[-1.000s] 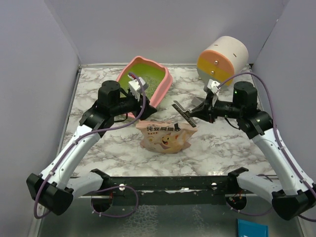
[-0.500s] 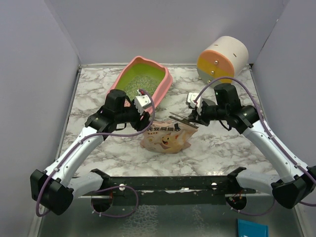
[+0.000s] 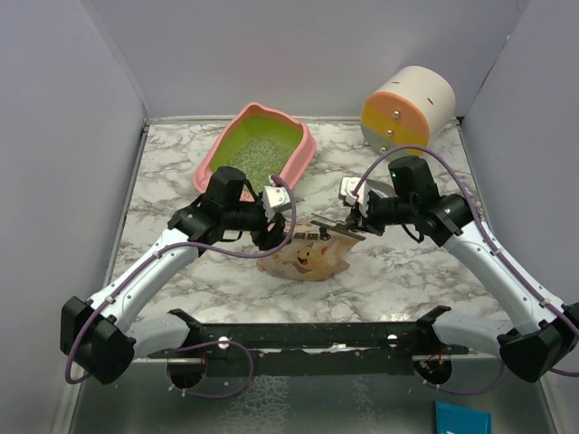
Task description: Fill the litter box with clean litter
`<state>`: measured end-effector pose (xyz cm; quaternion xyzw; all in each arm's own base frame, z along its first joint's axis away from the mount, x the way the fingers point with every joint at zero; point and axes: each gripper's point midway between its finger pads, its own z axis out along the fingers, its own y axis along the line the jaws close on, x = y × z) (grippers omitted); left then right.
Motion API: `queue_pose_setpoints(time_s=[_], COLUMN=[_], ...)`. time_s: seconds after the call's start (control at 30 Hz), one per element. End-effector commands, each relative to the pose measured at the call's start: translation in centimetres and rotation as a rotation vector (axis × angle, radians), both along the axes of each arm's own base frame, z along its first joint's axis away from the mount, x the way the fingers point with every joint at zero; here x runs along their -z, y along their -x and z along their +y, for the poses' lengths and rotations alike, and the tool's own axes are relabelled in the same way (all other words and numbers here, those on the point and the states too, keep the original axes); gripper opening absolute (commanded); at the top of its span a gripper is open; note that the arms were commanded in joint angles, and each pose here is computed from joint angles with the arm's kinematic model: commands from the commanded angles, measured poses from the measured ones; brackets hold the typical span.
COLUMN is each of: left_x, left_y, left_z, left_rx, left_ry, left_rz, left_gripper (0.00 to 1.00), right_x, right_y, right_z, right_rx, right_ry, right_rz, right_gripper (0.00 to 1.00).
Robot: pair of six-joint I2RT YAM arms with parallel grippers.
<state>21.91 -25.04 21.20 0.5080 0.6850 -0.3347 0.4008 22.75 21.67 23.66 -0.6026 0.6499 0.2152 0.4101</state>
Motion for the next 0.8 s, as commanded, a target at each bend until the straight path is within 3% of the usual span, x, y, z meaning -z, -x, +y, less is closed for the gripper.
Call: queue_pose_setpoints(time_s=[0.0,0.23,0.53,0.63,0.77], left_x=[0.0,2.5,2.8,2.8,2.2], left_y=[1.0,-2.5,-3.7,-3.1,-2.4], left_z=[-0.8,0.0,-0.1,-0.5,-1.1], left_rx=[0.087,-0.036,-0.053,-0.017,0.030], left_ry=[0.015,-0.127,-0.143,-0.130,-0.096], left_rz=[-0.034,-0.088,-0.145,-0.141,-0.135], left_gripper=[0.58,0.59,0.57,0.45,0.15], right_x=[0.7,1.0,2.3,2.4,2.8], right_y=[0.4,0.1,0.2,0.4,0.4], right_z=[-0.2,0.4,1.1,1.5,1.8], right_rx=[-0.006,-0.026,-0.058,-0.078,-0.095], right_ry=[0.028,0.048,0.091,0.094,0.112], right_rz=[0.011,0.022,0.053,0.055,0.054], right_gripper=[0.01,0.01,0.01,0.01,0.01])
